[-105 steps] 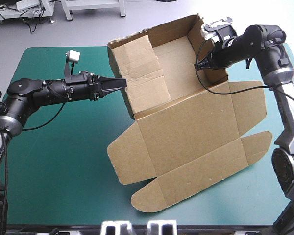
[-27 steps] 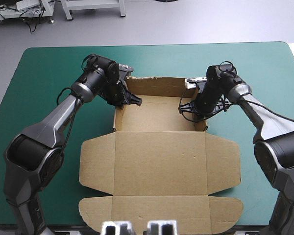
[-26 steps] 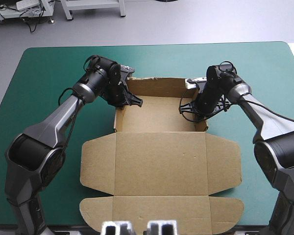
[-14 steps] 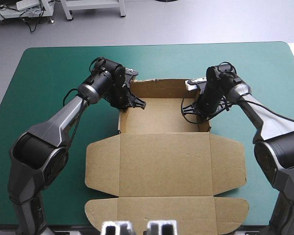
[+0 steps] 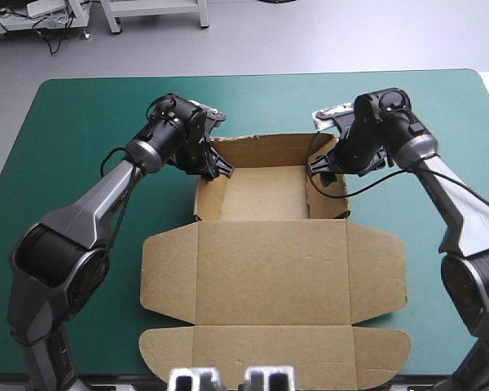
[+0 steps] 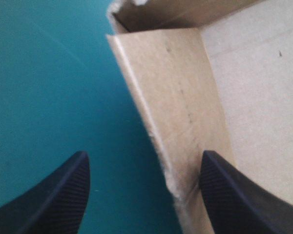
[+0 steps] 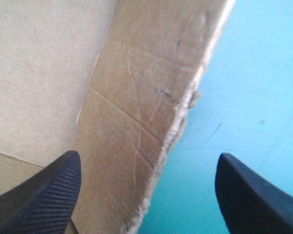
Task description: Fold the box
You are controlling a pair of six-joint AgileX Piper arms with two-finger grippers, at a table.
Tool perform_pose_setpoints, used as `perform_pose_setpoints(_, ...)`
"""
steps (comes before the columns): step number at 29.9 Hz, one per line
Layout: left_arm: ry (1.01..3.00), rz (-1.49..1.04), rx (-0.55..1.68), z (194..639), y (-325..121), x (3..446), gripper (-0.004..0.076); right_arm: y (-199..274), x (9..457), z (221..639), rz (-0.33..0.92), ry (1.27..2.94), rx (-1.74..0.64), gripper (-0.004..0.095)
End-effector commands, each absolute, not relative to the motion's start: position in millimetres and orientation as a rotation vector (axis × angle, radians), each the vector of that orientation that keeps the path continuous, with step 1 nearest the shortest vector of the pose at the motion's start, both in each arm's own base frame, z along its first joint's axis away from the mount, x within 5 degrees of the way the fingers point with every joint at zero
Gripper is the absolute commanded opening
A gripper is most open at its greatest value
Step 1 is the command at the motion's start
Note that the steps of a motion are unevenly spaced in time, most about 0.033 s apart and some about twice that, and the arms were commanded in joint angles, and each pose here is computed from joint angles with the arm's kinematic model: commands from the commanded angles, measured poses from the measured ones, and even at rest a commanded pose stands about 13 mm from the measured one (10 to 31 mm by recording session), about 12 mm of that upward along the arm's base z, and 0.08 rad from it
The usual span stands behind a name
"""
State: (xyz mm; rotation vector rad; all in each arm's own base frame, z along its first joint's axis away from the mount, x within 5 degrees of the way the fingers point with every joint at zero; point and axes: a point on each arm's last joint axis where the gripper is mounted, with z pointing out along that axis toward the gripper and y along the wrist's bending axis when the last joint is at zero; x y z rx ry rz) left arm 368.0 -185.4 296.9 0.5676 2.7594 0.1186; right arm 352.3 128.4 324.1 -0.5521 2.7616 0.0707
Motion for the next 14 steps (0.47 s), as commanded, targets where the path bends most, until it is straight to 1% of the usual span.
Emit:
perform_pose_setpoints(1,2.631,0.180,0.536,359.1,-166.5,343.6,0.0475,118.1,331.1,391.4,0.062,2.576,-0.537,0.0716)
perform_pose_setpoints(5,2.517,0.204,0.529,398.0,-150.2,322.7,0.0475,112.0,313.5,427.3,0.078,2.462,-0.533,0.0716)
perform_pose_setpoints(9,2.391,0.175,0.504,443.8,-129.3,288.0,0.0461,103.5,298.3,445.5,0.036,2.399,-0.544,0.0716)
perform_pose_setpoints(11,2.338,0.140,0.491,462.5,-120.1,269.7,0.0424,102.4,295.7,448.2,0.035,2.390,-0.542,0.0716)
perform_pose_setpoints(12,2.311,0.122,0.507,471.0,-115.7,259.4,0.0391,102.4,295.7,448.2,0.035,2.390,-0.542,0.0716)
perform_pose_setpoints(14,2.267,0.093,0.571,481.9,-108.6,240.5,0.0290,102.6,296.3,447.6,0.035,2.392,-0.543,0.0716)
